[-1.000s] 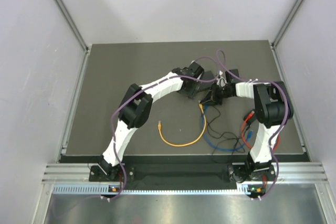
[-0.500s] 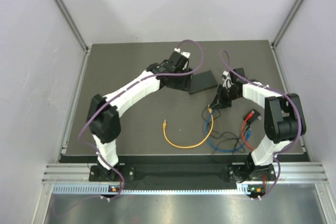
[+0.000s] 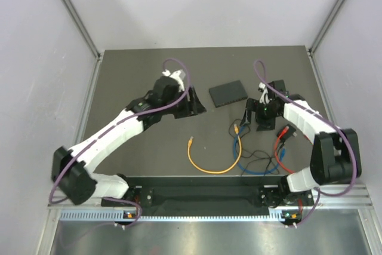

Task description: Pull the plug from the switch port

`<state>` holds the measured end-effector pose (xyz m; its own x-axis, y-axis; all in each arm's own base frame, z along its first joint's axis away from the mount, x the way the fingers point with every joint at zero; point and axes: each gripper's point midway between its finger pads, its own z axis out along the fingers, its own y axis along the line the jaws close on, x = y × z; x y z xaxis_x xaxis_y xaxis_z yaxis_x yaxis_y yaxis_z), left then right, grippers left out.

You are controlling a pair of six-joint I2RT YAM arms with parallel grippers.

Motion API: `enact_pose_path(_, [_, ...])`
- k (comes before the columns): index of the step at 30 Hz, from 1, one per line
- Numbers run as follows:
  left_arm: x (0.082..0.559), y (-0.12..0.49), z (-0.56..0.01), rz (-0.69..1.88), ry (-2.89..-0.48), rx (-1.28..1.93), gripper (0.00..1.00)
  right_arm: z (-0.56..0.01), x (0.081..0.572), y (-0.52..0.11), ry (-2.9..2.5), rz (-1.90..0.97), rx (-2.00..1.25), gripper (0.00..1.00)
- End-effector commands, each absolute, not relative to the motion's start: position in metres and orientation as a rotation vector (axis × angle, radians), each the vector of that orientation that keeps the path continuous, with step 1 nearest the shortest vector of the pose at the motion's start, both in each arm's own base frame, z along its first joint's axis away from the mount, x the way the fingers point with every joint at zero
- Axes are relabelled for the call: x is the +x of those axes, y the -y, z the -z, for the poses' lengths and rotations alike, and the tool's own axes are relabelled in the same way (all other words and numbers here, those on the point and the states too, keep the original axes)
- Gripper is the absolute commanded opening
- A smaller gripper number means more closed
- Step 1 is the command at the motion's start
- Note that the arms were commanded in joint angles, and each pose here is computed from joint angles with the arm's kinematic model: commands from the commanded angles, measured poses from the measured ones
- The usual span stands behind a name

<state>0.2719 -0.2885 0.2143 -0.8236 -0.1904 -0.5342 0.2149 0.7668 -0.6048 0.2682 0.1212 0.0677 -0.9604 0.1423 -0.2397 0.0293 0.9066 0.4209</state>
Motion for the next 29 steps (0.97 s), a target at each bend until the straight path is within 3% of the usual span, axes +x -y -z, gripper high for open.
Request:
enact_pose_path(1, [0.258, 0.293, -0.285, 1.277, -2.089, -0.087, 0.68, -0.102, 0.255, -0.115, -2.693, -0.549, 0.027, 0.93])
enact_pose_path(2, [0.254, 0.282, -0.262, 1.288, -2.118, -0.144, 0.68, -0.101, 0.246, -0.113, -2.697, -0.548, 0.024, 0.99])
enact_pose_path(14, [0.185, 0.233, -0.251, 1.585, -1.979, -0.379, 0.7, -0.159, 0.206, -0.109, -2.467, -0.562, 0.197, 1.0])
enact_pose_path(21, [0.147, 0.214, -0.258, 1.778, -1.816, -0.426, 0.72, -0.134, 0.173, -0.133, -2.463, -0.833, 0.307, 1.0])
enact_pose_path(29, [0.122, 0.201, -0.251, 2.042, -1.632, -0.492, 0.75, -0.147, 0.165, -0.145, -2.29, -1.01, 0.31, 1.0])
